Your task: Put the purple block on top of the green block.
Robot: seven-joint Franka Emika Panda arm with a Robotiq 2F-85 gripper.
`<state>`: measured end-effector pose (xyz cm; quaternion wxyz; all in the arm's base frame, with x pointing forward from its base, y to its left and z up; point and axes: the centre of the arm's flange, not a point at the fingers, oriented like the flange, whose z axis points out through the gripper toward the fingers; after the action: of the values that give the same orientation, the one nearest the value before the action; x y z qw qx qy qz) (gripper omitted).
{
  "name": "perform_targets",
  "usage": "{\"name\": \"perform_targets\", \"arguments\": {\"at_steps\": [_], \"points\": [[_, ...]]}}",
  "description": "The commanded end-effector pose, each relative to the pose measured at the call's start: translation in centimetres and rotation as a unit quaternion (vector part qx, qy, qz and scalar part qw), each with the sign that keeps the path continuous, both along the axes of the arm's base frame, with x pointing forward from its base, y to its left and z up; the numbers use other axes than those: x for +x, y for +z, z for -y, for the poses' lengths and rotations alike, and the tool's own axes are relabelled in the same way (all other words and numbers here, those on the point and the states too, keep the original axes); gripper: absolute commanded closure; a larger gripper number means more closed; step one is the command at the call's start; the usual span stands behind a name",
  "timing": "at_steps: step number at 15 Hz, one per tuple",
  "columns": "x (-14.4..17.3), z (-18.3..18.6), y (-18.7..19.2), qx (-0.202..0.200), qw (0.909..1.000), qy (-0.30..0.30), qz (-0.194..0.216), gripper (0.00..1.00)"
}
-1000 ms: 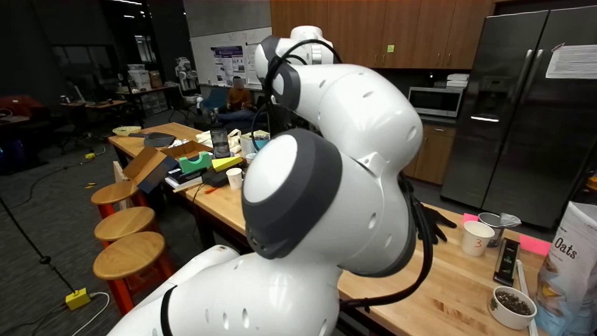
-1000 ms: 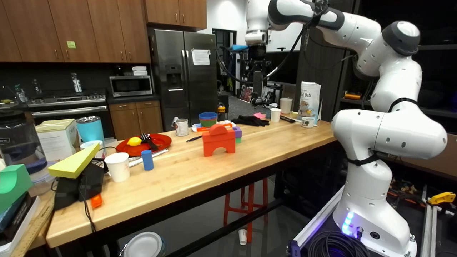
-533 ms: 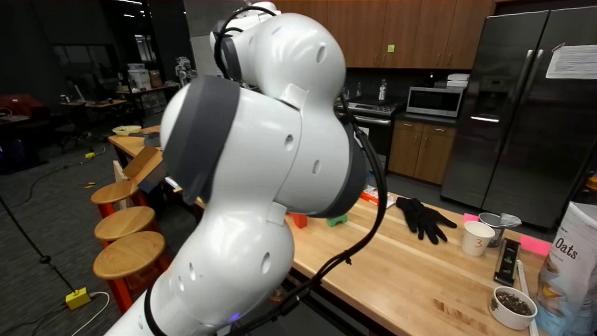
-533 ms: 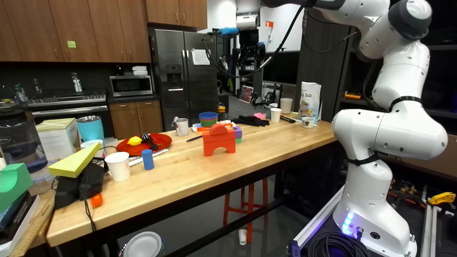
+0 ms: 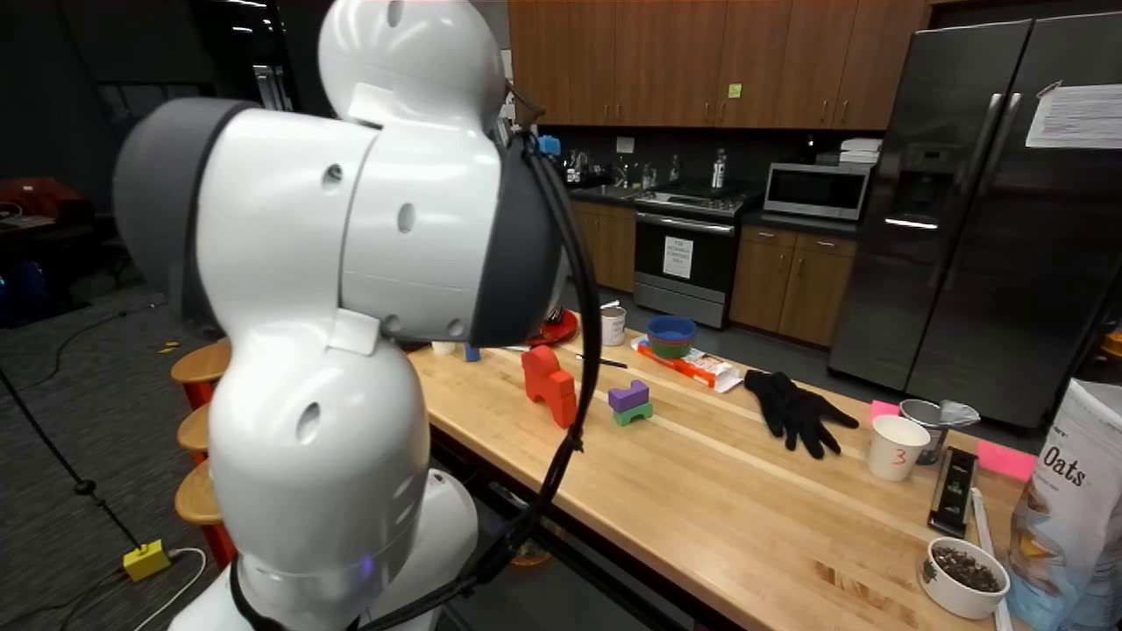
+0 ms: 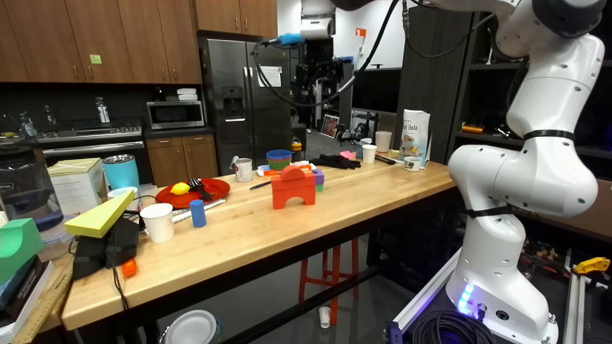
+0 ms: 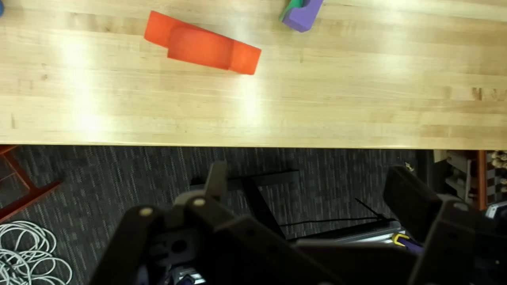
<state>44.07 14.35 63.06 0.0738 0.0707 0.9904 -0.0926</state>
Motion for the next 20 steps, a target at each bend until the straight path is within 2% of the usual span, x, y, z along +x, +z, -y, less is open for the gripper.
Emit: {"name": "perform_targets", "arguments": {"at_steps": [1, 5, 10, 16, 17, 20], "points": [[-0.5, -4.8, -2.7, 0.009, 0.9996, 0.017, 0.019, 0.0], [-1.2, -10.8, -6.6, 0.027, 0.9983, 0.04, 0.033, 0.0], [-2.4, -15.0, -8.7, 0.037, 0.995, 0.057, 0.073, 0.0], [-2.7, -16.6, -6.7, 0.054, 0.9898, 0.062, 0.116, 0.0], [-2.6, -17.3, -7.9, 0.036, 0.9917, 0.071, 0.101, 0.0], [-2.3, -17.1, -7.4, 0.04, 0.9908, 0.068, 0.11, 0.0]]}}
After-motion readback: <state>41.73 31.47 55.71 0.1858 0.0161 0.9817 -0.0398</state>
